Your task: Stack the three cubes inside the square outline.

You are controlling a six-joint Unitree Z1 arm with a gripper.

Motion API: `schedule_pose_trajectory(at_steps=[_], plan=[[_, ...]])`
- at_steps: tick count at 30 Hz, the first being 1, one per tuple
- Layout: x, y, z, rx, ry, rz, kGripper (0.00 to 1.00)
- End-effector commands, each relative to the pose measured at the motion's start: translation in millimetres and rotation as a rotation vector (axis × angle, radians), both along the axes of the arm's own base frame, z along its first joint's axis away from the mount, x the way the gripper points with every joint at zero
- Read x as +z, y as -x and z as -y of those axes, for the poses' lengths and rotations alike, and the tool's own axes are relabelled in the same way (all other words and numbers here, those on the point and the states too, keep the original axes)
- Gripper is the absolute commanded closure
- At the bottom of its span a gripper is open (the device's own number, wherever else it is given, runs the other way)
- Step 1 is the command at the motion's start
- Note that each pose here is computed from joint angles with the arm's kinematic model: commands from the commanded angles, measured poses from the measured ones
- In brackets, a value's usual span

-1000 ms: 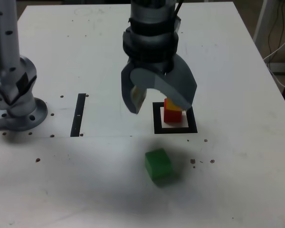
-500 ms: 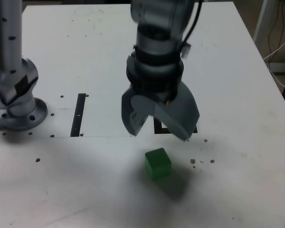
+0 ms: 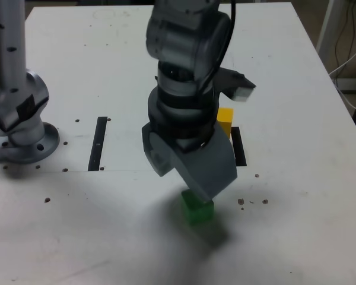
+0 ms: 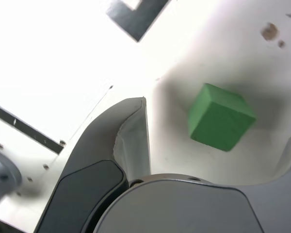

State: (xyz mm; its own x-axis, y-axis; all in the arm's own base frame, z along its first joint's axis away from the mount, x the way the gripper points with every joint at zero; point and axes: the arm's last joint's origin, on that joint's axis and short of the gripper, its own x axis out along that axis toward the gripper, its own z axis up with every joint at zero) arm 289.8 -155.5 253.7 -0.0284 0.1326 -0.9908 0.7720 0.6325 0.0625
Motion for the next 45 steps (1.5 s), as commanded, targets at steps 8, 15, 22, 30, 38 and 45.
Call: schedule_pose_trajectory(at_steps=[8, 15, 22, 30, 38, 45], plan=[[-10, -3, 9, -0.061, -0.007, 0.012, 0.00], [-17, -7, 11, -0.064, -0.030, 0.012, 0.01], [-22, -7, 17, -0.082, -0.043, 0.013, 0.04], [-30, -8, 28, -0.097, -0.049, 0.009, 0.15], [-35, -8, 37, -0.095, -0.058, 0.024, 0.28], [-36, -8, 39, -0.077, -0.076, 0.041, 0.54]])
